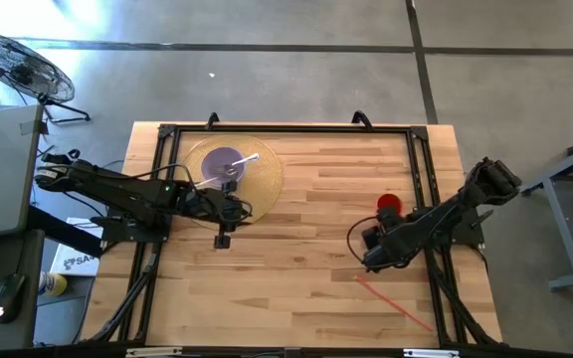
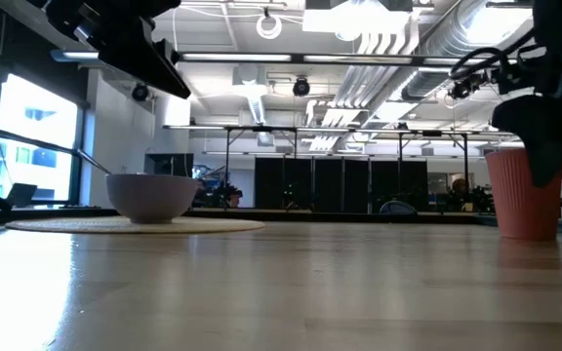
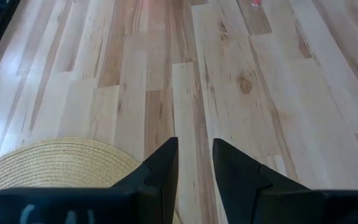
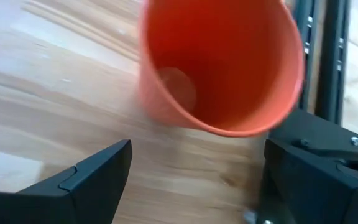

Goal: Pick & Place Utensil
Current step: Put the orange cup on the brown table mat to the top right of the purple bowl

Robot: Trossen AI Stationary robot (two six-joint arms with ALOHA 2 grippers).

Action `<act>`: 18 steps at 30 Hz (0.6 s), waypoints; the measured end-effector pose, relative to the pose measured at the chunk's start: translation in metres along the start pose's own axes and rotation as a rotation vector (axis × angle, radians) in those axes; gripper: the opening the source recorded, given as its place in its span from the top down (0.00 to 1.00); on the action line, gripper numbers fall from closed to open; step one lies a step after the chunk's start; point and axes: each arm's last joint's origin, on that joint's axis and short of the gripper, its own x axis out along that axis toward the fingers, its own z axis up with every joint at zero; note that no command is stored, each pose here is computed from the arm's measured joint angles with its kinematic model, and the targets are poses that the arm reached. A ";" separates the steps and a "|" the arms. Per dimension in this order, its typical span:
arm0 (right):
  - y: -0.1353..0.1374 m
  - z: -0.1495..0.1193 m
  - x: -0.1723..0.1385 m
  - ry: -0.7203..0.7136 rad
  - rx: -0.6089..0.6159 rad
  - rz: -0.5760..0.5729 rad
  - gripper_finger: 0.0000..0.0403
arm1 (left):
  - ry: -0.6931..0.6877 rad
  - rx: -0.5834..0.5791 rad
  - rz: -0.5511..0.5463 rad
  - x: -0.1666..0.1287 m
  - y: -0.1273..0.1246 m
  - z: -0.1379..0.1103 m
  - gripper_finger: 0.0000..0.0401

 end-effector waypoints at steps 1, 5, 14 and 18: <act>-0.001 -0.001 0.002 0.003 0.002 -0.010 0.10 | 0.000 0.000 -0.001 0.000 0.000 0.000 0.76; 0.001 -0.004 0.012 -0.011 0.000 0.020 0.10 | 0.000 0.000 -0.001 0.000 0.000 0.000 0.76; 0.005 0.002 0.029 -0.083 -0.021 0.051 0.10 | 0.000 0.001 0.000 0.000 0.000 0.000 0.76; 0.014 0.005 0.035 -0.144 -0.038 0.135 0.10 | 0.000 0.001 -0.001 0.000 0.000 0.000 0.76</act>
